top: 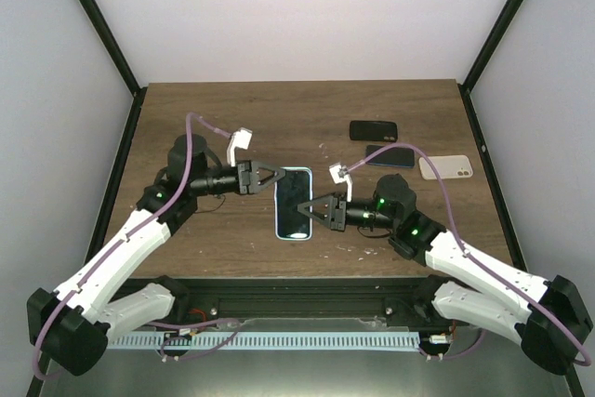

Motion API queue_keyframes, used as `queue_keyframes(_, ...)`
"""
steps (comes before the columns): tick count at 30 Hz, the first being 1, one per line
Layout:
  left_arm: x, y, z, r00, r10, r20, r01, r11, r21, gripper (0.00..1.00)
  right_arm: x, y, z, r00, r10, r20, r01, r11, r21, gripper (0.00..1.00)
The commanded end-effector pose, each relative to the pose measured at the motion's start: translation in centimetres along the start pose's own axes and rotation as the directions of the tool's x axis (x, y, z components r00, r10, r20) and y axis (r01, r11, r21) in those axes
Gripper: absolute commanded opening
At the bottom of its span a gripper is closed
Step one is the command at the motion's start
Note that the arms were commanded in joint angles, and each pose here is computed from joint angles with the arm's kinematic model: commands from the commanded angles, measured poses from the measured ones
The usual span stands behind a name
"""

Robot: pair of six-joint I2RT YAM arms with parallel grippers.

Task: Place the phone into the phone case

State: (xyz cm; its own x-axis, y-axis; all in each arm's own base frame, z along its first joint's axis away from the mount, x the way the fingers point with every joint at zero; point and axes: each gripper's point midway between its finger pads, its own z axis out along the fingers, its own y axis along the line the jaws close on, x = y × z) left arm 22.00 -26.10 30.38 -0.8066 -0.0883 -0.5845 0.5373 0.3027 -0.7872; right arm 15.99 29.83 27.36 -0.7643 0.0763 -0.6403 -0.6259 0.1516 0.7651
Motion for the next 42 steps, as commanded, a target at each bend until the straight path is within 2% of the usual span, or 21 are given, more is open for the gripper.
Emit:
queue_keyframes(1,-1.3,3.7,-1.1,0.998,0.014,0.062,0.002,0.967,-0.254,0.65,-1.6,-1.8,0.2,0.997,-0.047,0.053,0.041,0.993,0.113,0.01)
queue_keyframes(5,-1.7,6.3,-2.9,0.995,0.039,0.094,0.006,0.903,-0.431,0.98,-1.6,-4.6,0.7,0.999,-0.019,0.049,0.008,0.979,0.203,0.01)
queue_keyframes(6,-1.7,6.8,-3.3,0.994,0.045,0.096,0.005,0.884,-0.467,1.0,-1.5,-5.3,0.9,0.999,-0.009,0.047,-0.002,0.975,0.223,0.01)
queue_keyframes(11,-1.6,9.4,-6.0,0.989,0.074,0.13,0.025,0.775,-0.632,1.0,-1.0,-9.1,2.3,0.998,0.055,0.021,-0.059,0.95,0.305,0.01)
queue_keyframes(16,-0.5,11.0,-7.7,0.992,0.057,0.111,0.04,0.697,-0.716,1.0,-0.1,-13.1,4.5,0.985,0.164,-0.042,-0.139,0.926,0.352,0.01)
queue_keyframes(24,0.4,13.1,-8.5,0.989,0.11,0.098,0.004,0.643,-0.766,1.0,1.4,-18.0,6.1,0.95,0.304,-0.076,-0.246,0.873,0.421,0.01)
queue_keyframes(36,0.8,13.8,-8.0,0.993,0.104,0.061,-0.019,0.639,-0.769,1.0,3.4,-21.7,6.3,0.906,0.409,-0.105,-0.326,0.836,0.442,0.01)
queue_keyframes(40,0.7,13.6,-8.0,0.993,0.107,0.051,-0.031,0.643,-0.765,1.0,3.9,-22.9,6.0,0.898,0.428,-0.102,-0.338,0.819,0.464,0.04)
queue_keyframes(42,0.6,13.4,-8.2,0.993,0.11,0.045,-0.035,0.634,-0.772,1.0,4.2,-23.3,5.9,0.892,0.442,-0.1,-0.347,0.808,0.476,0.09)
